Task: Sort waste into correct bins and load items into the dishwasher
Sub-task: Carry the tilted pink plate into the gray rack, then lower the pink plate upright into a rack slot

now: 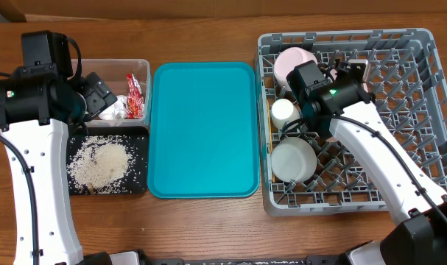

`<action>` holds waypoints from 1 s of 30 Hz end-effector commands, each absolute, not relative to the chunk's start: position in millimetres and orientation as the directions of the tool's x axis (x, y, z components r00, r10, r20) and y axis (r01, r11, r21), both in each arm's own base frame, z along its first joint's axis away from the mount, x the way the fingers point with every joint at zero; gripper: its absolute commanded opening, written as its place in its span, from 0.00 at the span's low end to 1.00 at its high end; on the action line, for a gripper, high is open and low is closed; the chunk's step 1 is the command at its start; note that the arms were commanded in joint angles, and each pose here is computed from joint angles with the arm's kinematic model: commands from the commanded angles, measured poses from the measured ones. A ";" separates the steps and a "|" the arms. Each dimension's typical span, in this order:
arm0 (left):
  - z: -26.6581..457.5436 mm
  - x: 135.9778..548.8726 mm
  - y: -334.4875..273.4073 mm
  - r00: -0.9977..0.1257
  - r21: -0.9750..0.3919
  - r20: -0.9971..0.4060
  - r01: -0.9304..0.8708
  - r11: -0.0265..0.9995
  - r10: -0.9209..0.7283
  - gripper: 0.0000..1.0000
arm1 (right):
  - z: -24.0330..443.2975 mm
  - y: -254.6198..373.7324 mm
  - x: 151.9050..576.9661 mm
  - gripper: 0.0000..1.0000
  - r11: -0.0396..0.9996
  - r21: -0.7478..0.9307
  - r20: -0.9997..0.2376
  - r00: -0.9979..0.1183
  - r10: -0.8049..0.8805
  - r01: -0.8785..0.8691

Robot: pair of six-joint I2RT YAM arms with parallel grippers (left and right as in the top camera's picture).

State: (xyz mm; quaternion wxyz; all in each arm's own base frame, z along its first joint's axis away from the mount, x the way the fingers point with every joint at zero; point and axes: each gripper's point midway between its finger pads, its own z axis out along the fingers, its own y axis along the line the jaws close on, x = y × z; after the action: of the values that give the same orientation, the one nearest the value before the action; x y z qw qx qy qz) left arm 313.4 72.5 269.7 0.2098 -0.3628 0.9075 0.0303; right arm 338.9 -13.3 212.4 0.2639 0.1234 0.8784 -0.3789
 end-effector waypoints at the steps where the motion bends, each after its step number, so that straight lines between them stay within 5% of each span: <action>1: 269.8 314.1 72.5 -0.657 -0.091 -0.406 -0.663 0.743 -0.635 1.00 | 204.7 -5.1 344.2 0.04 0.725 -0.587 -0.526 -0.850 -0.004 0.360; 5: 269.8 314.1 72.5 -0.657 -0.091 -0.406 -0.663 0.743 -0.635 1.00 | 202.2 1.3 351.0 0.05 0.752 -0.544 -0.551 -0.834 0.015 0.372; 13: 270.0 314.1 72.3 -0.657 -0.091 -0.406 -0.662 0.744 -0.635 1.00 | 206.2 -0.2 352.1 0.35 0.744 -0.581 -0.527 -0.849 -0.035 0.330; 25: 270.0 314.1 72.4 -0.657 -0.091 -0.406 -0.663 0.743 -0.635 1.00 | 265.0 -0.7 359.9 0.43 0.752 -0.523 -0.630 -0.776 -0.023 0.402; 30: 270.0 314.1 72.4 -0.657 -0.091 -0.406 -0.663 0.743 -0.635 1.00 | 281.2 10.8 360.8 0.62 0.820 -0.409 -0.673 -0.740 0.026 0.400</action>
State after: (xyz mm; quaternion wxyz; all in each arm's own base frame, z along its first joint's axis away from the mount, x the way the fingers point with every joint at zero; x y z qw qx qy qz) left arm 313.4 72.5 269.7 0.2098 -0.3628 0.9075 0.0303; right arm 362.7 6.0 255.5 0.3048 0.0999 0.8920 -0.3186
